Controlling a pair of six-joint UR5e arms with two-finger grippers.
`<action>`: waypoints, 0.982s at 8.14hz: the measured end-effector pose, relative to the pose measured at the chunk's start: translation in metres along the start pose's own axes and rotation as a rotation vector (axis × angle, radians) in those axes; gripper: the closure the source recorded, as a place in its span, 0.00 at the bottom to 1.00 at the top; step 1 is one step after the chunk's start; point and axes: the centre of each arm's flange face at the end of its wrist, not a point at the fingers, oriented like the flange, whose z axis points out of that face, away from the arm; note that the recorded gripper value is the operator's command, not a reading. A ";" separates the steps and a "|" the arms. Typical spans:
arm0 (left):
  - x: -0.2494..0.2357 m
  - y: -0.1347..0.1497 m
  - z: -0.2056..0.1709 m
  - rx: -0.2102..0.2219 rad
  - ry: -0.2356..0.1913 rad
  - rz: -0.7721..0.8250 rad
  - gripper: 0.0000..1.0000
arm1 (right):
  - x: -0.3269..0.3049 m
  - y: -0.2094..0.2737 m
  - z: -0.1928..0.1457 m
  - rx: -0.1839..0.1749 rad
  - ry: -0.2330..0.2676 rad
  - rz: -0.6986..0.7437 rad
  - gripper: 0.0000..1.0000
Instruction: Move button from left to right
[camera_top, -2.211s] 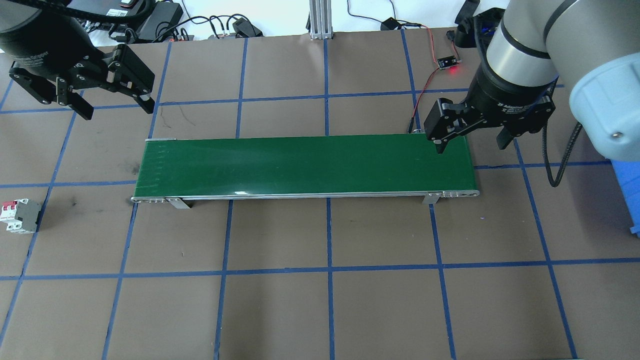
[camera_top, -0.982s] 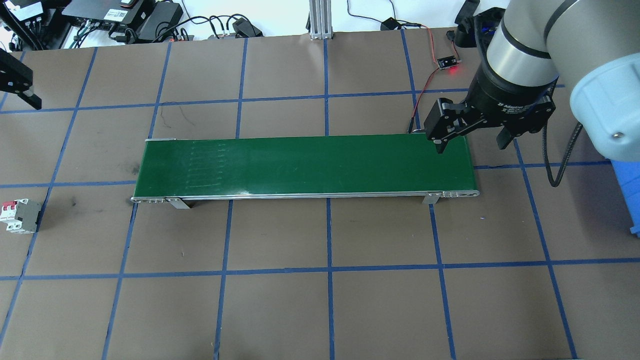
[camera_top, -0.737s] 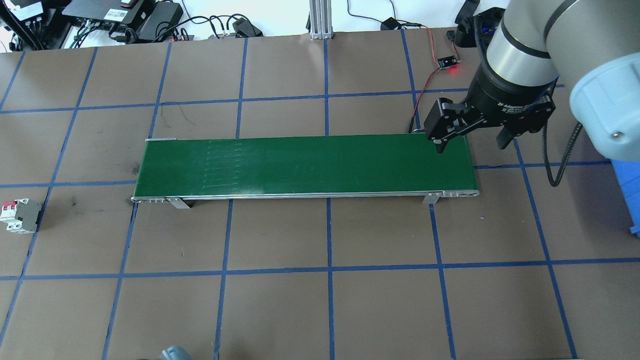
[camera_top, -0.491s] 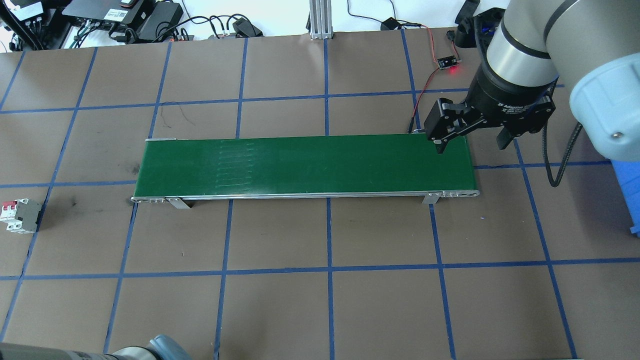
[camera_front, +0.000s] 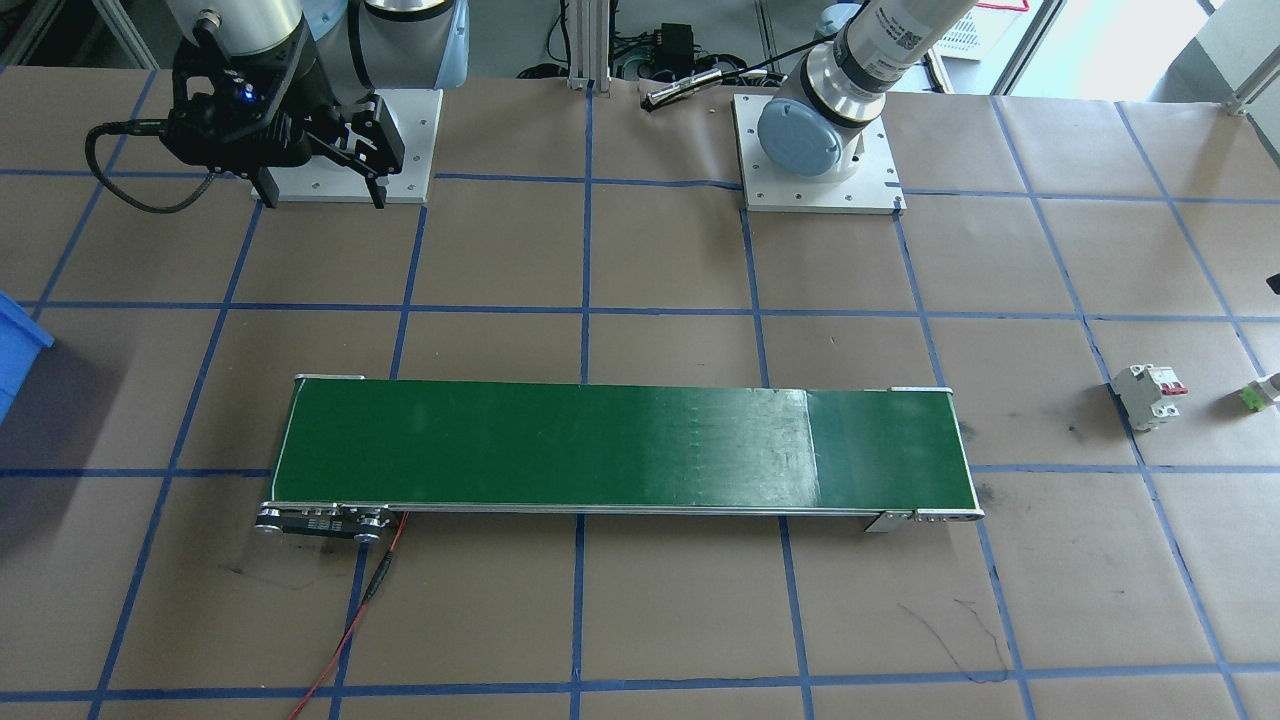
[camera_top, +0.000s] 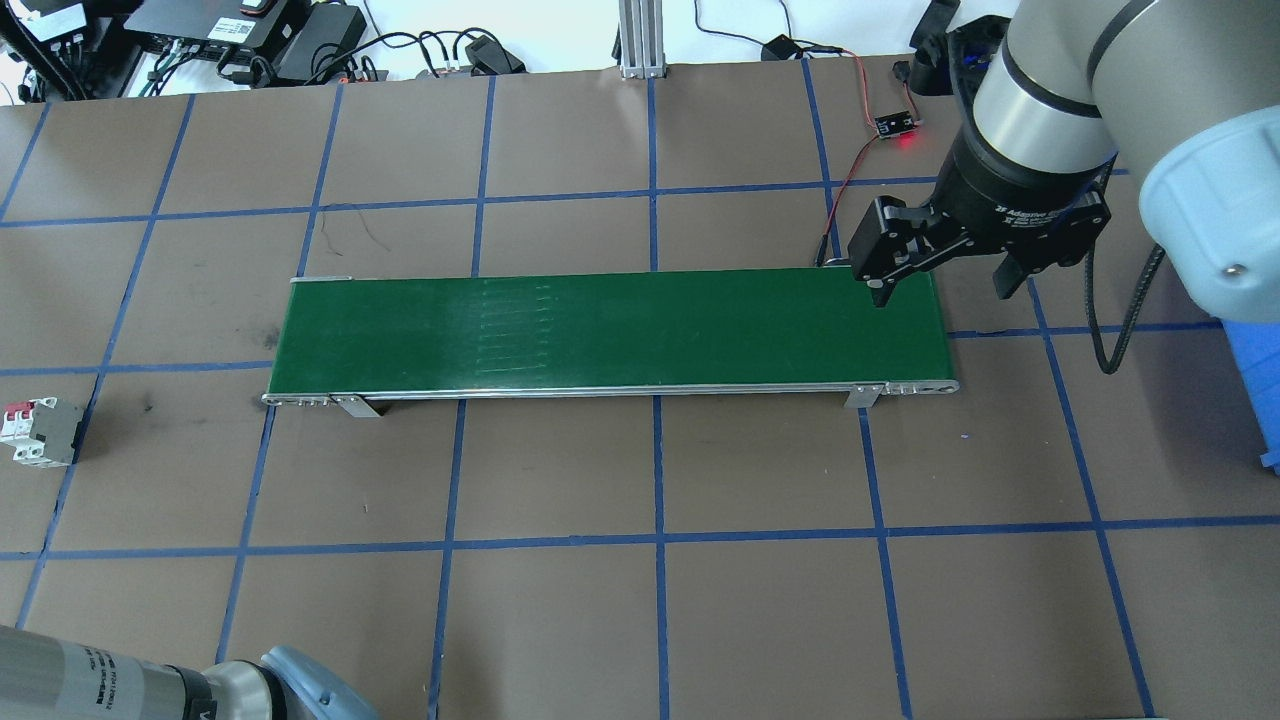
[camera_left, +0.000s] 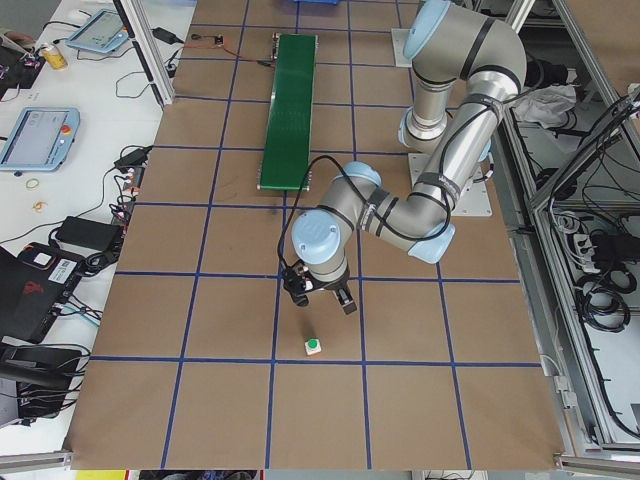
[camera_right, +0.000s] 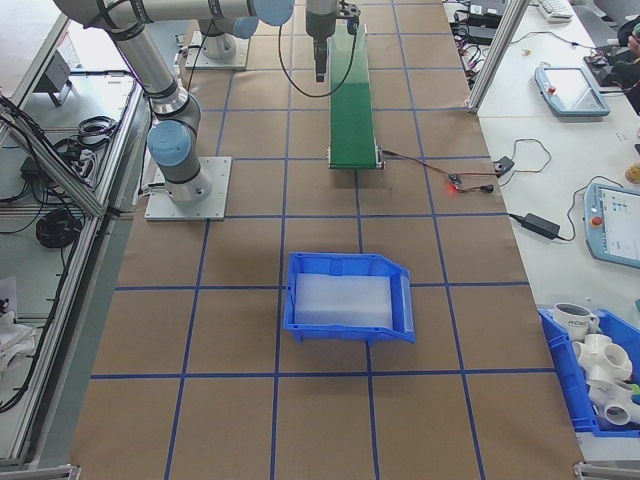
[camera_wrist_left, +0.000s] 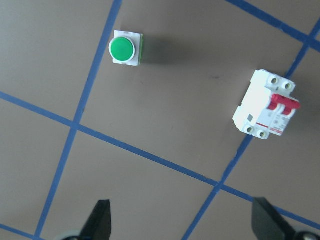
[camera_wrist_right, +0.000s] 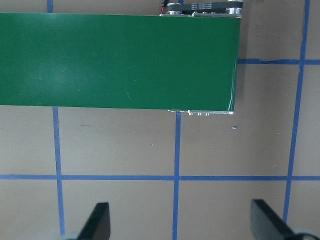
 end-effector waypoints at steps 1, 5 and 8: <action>-0.017 -0.015 0.012 0.026 -0.018 0.019 0.00 | 0.000 0.000 0.000 0.000 0.000 0.000 0.00; -0.054 -0.076 0.060 0.223 -0.143 0.107 0.00 | 0.000 0.000 0.000 -0.001 -0.001 0.000 0.00; -0.043 -0.090 0.074 0.301 -0.014 0.110 0.00 | 0.000 0.000 0.000 -0.001 -0.001 0.000 0.00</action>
